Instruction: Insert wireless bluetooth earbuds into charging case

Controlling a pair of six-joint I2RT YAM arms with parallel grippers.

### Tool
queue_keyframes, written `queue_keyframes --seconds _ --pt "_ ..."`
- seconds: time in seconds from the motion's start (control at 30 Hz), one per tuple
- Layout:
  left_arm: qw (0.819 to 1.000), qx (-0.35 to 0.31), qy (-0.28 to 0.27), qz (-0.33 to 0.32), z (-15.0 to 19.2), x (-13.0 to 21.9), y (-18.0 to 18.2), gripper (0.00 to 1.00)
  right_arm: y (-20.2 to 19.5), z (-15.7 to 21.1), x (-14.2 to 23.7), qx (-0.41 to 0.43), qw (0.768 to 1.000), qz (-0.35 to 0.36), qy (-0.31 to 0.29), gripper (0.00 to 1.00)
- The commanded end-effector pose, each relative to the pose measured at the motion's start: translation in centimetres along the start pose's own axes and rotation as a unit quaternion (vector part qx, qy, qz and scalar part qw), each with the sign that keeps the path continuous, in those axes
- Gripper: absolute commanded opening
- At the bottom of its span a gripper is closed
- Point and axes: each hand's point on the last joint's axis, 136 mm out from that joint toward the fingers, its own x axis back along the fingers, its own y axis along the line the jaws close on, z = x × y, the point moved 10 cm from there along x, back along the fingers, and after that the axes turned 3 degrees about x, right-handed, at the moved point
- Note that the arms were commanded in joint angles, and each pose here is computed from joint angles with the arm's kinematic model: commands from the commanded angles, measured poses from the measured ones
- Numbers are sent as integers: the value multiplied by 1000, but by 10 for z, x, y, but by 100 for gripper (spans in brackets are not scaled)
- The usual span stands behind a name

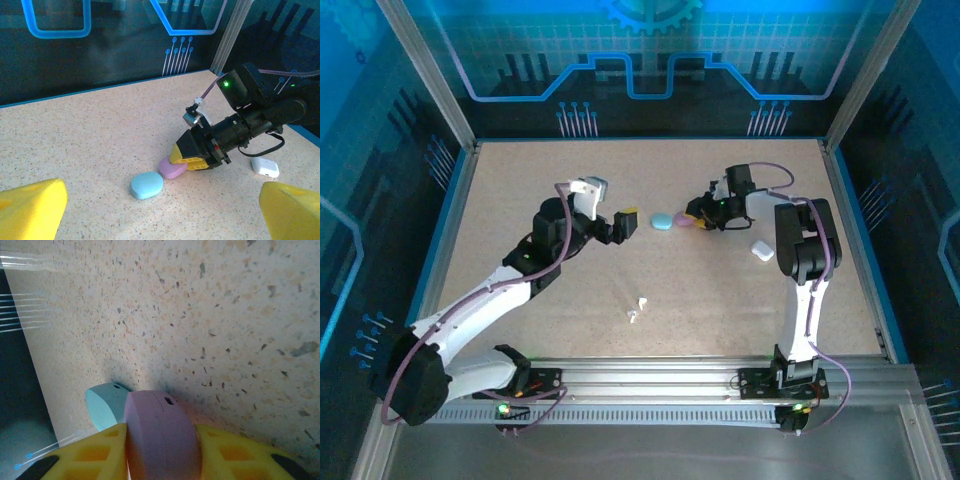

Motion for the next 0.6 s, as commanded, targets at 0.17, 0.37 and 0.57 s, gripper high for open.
queue_keyframes --seconds 0.17,0.37,0.57 --pt "1000 18 -13 18 -16 5 -1 99 2 8 17 27 997 75 13 47" --pt "999 31 -14 0 -18 5 2 99 19 7 48 61 993 103 -10 54" --pt "999 40 -7 -7 -19 4 3 99 13 13 106 61 982 161 -76 55"
